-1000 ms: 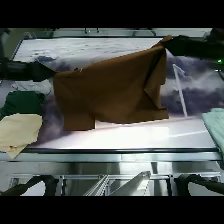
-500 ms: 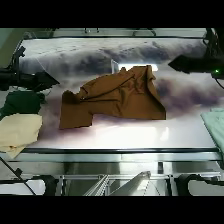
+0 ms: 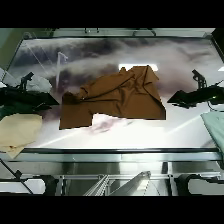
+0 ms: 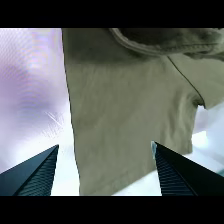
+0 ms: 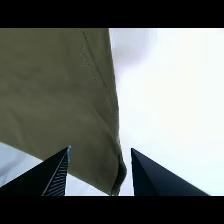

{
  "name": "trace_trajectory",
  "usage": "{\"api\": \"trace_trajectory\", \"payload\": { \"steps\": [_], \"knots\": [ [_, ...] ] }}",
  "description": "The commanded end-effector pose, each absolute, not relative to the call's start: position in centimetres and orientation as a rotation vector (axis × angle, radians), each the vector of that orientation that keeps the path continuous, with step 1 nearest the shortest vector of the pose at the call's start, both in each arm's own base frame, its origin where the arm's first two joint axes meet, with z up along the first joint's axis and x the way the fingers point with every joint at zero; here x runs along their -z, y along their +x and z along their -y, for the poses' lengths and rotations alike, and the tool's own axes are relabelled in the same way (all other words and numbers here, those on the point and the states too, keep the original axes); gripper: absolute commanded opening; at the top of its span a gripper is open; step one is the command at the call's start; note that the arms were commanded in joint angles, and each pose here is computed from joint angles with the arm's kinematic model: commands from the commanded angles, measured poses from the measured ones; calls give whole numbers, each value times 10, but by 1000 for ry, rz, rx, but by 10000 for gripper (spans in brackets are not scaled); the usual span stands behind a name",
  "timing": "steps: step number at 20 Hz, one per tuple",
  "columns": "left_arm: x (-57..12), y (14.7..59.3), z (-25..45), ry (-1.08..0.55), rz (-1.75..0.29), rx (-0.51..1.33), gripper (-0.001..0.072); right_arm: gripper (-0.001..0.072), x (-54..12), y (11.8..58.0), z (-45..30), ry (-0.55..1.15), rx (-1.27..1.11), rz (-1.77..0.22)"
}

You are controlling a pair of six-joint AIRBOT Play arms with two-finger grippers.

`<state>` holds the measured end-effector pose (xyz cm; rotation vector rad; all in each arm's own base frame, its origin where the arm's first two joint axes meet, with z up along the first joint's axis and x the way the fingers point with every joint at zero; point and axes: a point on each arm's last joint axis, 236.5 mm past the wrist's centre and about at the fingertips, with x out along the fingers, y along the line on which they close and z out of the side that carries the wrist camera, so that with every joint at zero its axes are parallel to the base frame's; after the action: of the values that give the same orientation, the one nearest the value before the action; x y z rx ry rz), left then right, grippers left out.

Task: Fold the shirts.

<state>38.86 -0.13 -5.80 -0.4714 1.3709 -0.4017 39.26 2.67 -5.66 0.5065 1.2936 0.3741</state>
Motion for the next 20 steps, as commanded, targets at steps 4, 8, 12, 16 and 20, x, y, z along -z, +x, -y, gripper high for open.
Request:
{"api": "trace_trajectory", "payload": {
  "steps": [4, 8, 12, 16, 20],
  "knots": [
    [94, 397, 36, -400, -1465, 474, 518, 433, 99, 387, -60, 472, -398, -1376],
    [121, 387, 44, -354, -1615, 521, 506, 433, 93, 381, -49, 499, -396, -1387],
    [119, 394, 34, -293, -1634, 506, 429, 433, 86, 368, -22, 583, -373, -1416],
    [107, 403, 21, -302, -1611, 494, 430, 432, 91, 352, -18, 632, -376, -1454],
    [108, 402, 5, -343, -1608, 459, 430, 431, 98, 346, -47, 656, -450, -1449]
  ]
}}
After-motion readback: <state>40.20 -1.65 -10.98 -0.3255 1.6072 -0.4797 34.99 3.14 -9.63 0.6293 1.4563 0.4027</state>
